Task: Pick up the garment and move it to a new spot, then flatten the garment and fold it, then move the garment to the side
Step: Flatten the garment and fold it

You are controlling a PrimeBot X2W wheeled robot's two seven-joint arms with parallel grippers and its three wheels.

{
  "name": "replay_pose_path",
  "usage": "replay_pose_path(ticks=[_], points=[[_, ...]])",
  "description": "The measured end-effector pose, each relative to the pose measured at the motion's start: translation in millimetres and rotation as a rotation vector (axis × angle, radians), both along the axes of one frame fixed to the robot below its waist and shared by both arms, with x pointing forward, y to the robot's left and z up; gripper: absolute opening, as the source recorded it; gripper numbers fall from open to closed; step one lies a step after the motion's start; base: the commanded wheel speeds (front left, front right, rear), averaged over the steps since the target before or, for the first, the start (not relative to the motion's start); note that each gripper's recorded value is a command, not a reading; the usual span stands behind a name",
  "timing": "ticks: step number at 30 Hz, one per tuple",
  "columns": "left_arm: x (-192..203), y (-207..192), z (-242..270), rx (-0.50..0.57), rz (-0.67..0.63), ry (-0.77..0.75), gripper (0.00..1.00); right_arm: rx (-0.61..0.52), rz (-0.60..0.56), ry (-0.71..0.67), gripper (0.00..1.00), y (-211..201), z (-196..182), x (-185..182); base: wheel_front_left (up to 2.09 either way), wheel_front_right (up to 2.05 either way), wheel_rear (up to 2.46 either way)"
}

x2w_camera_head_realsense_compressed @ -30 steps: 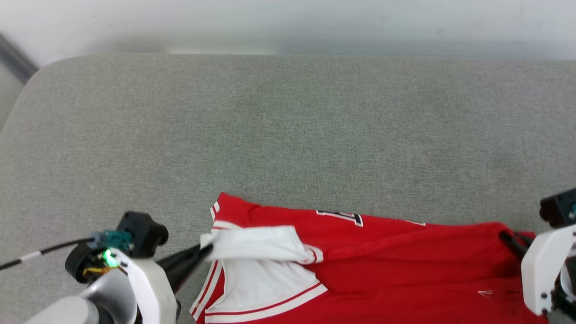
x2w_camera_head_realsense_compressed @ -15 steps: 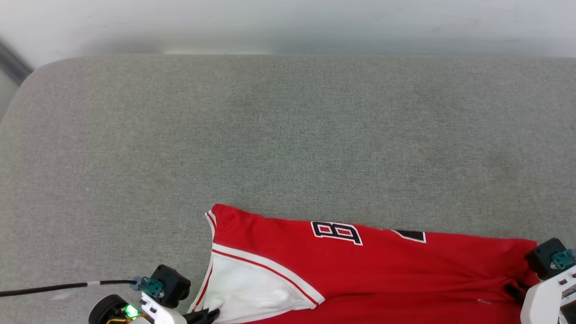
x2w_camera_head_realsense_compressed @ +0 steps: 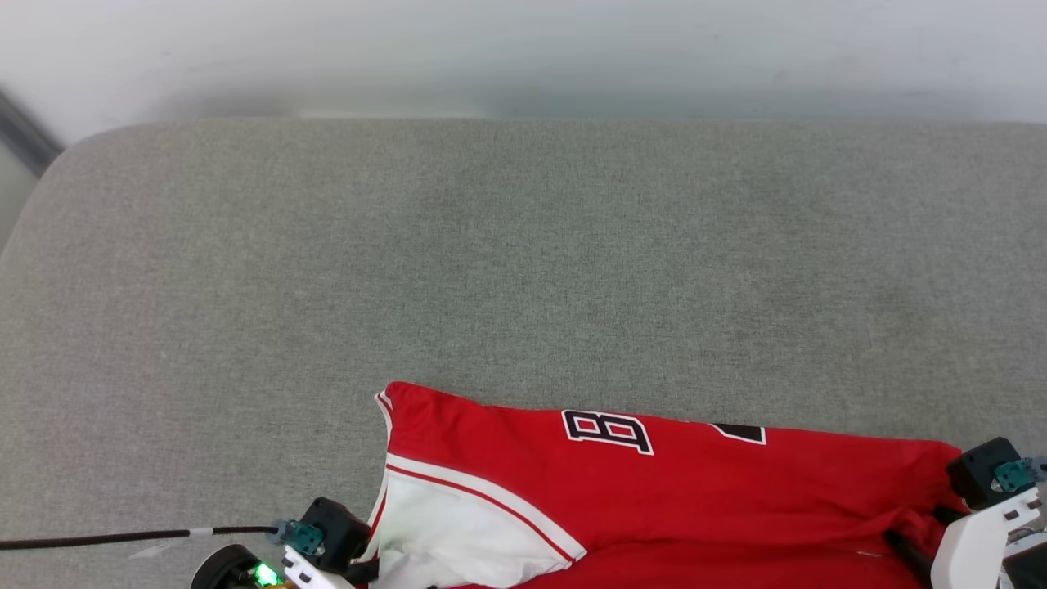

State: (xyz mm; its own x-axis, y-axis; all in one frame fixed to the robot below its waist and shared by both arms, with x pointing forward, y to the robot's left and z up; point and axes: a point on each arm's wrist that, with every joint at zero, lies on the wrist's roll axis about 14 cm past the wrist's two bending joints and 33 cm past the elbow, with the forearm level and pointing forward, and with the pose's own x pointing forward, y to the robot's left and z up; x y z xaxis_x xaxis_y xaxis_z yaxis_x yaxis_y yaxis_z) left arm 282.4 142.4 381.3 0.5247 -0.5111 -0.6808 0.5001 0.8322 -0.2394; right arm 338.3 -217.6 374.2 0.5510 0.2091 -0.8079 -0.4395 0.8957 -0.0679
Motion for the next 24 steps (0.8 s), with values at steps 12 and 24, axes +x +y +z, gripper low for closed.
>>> replay_pose_path(ticks=[12, 24], points=[[60.9, 11.4, 96.3, -0.207, 0.283, -0.498, 1.00, 0.214, -0.150, -0.204, 1.00, 12.2, 69.3, 24.6, 0.00, 0.00, 0.00], [74.6, 64.6, 168.7, -0.141, 0.566, -0.896, 1.00, 0.319, -0.456, -0.213, 1.00, -6.2, 62.0, 7.7, 0.00, 0.00, 0.00]])
